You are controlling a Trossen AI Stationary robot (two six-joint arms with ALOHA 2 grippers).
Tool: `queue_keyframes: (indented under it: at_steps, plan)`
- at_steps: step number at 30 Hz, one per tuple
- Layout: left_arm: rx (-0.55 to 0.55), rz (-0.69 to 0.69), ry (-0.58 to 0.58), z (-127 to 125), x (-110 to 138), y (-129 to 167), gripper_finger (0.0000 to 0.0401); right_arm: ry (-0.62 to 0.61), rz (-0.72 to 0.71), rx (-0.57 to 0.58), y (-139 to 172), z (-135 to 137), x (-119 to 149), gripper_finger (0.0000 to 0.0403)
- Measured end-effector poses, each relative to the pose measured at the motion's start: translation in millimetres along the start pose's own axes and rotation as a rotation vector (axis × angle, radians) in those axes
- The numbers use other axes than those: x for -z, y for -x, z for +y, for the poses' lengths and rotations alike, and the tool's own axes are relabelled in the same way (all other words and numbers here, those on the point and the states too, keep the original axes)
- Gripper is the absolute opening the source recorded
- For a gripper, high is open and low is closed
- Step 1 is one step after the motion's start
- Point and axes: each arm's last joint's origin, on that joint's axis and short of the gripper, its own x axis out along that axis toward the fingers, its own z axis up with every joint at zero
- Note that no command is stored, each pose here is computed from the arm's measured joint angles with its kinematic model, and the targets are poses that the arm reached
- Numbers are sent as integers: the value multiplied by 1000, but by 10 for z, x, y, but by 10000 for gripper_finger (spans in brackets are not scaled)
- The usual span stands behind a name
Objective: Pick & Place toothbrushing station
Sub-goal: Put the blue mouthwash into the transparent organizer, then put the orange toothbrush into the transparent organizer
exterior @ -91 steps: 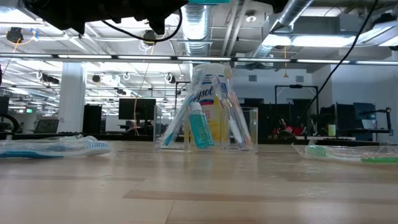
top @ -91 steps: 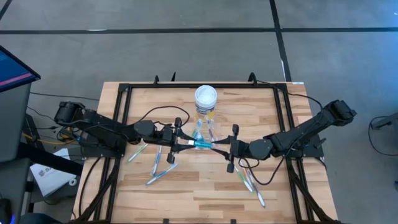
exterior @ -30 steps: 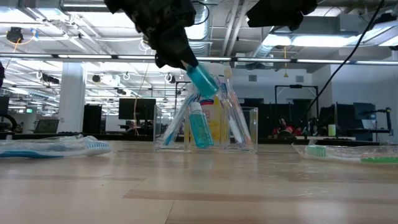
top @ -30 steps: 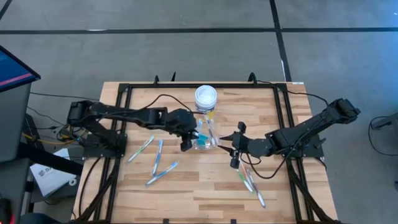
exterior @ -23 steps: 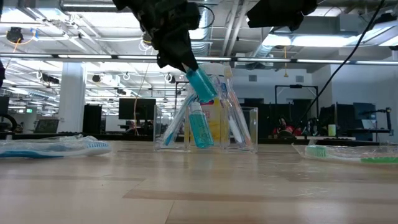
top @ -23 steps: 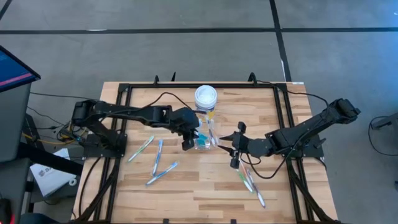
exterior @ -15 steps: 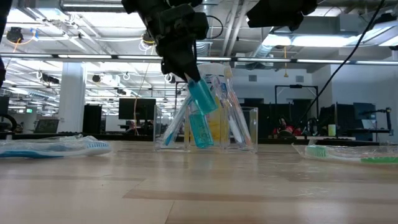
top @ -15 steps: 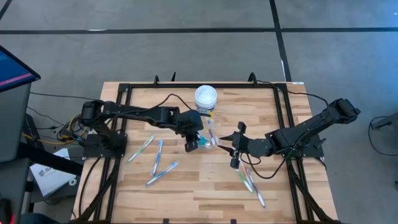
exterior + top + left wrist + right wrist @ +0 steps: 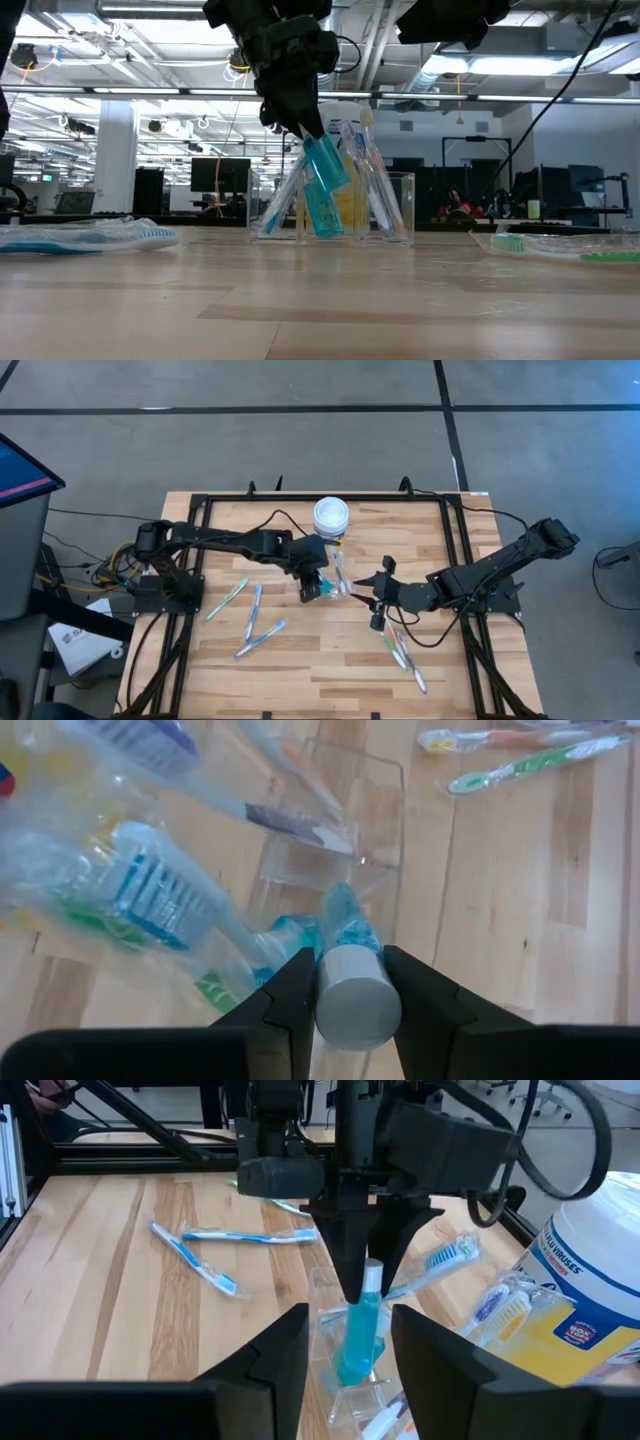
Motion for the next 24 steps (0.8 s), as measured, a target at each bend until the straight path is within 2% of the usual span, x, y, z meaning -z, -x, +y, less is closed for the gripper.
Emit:
queue_keyframes:
  at_steps: [10, 17, 24]
  plan:
    - [25, 0, 1, -8, -4, -1, 94, 0, 0, 0, 0, 0, 0, 134]
    - [28, -16, 0, -11, -20, -6, 132, 0, 0, 0, 0, 0, 0, 133]
    - [35, -49, -3, -18, -51, -5, 141, 1, 0, 0, 0, 0, 1, 132]
